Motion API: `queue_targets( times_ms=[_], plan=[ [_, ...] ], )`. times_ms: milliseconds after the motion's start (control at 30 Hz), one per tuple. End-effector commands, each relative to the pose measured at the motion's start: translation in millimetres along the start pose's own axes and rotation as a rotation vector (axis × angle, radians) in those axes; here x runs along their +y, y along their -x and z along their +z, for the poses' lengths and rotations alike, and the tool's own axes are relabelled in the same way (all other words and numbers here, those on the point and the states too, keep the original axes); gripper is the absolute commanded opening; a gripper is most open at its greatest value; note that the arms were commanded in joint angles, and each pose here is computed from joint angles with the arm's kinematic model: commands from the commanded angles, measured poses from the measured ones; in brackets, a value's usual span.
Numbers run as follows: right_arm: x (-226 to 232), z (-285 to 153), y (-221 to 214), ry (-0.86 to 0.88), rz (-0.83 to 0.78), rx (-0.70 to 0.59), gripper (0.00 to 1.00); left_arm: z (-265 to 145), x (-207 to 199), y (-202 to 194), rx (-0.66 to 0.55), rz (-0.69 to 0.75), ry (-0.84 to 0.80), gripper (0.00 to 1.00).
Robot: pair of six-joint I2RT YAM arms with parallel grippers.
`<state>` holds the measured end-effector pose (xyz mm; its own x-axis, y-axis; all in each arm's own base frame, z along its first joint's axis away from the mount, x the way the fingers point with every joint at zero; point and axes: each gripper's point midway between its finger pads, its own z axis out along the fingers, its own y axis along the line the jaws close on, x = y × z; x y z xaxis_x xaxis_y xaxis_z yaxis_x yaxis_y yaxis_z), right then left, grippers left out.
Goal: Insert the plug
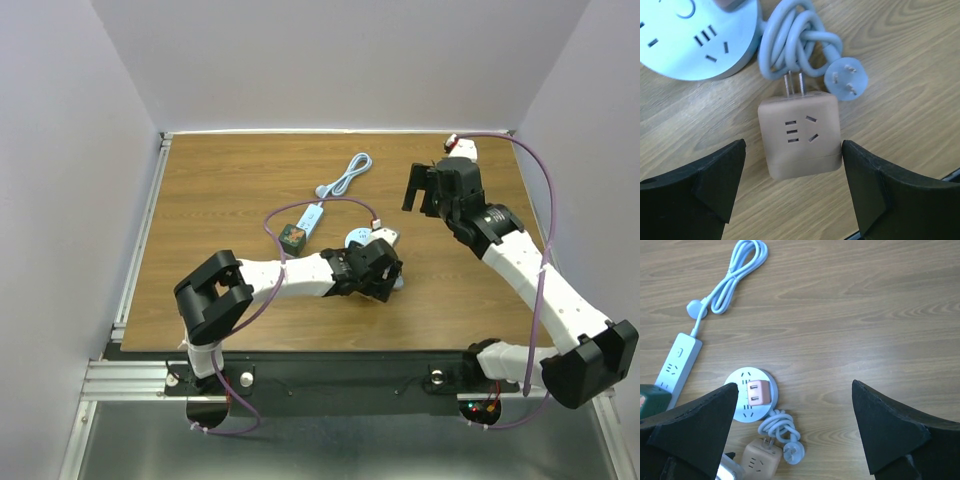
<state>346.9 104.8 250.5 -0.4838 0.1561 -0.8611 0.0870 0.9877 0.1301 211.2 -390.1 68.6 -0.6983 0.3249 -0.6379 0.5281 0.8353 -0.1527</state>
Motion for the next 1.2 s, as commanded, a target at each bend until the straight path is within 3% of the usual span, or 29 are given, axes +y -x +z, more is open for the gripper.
queue_targets(
  times_ms=[0, 267, 433, 467, 500, 533, 633, 800, 967, 1067, 1167],
  plan=[
    [4.8, -3.4, 15.2, 0.029, 0.035, -0.068, 1.0, -10.2, 6.1, 9.7, -0.024, 0.0, 0.082, 0.89],
    [8.0, 1.4, 18.2, 0.04, 0.018, -0.071, 1.0, 3.5, 10.2, -14.3, 0.022, 0.14, 0.097, 0.84],
    [11.9, 5.2, 14.8, 0.062, -0.001, -0.061, 1.0, 7.9, 19.2, -25.0, 0.018, 0.258, 0.085, 0.61],
    [13.8, 4.8, 12.8, 0.078, -0.019, -0.054, 1.0, 9.0, 14.9, -25.0, 0.011, 0.27, 0.056, 0.48],
    [13.2, 5.3, 11.8, 0.077, -0.03, -0.053, 1.0, 8.3, 16.2, -24.5, 0.005, 0.28, 0.054, 0.48],
    [15.2, 3.3, 10.6, 0.096, -0.044, -0.05, 1.0, 5.3, 14.8, -26.6, 0.004, 0.291, 0.034, 0.37],
    [19.8, -6.2, 8.0, 0.159, -0.103, -0.053, 1.0, -3.7, 9.1, -23.1, -0.017, 0.344, -0.025, 0.22],
    [26.8, -27.3, 18.7, 0.269, -0.198, -0.147, 1.0, -52.3, -1.3, -0.8, -0.116, 0.415, -0.155, 0.13],
    [29.7, -47.5, 45.6, 0.323, -0.243, -0.283, 1.0, -116.7, -0.4, 33.3, -0.252, 0.352, -0.317, 0.09],
    [67.5, -69.6, 42.4, 0.591, -0.434, -0.358, 1.0, -155.9, -1.5, 54.0, -0.33, 0.34, -0.397, 0.07],
    [109.7, -107.2, 28.9, 0.925, -0.538, -0.395, 1.0, -180.3, 0.6, 58.8, -0.325, 0.351, -0.434, 0.07]
  ],
)
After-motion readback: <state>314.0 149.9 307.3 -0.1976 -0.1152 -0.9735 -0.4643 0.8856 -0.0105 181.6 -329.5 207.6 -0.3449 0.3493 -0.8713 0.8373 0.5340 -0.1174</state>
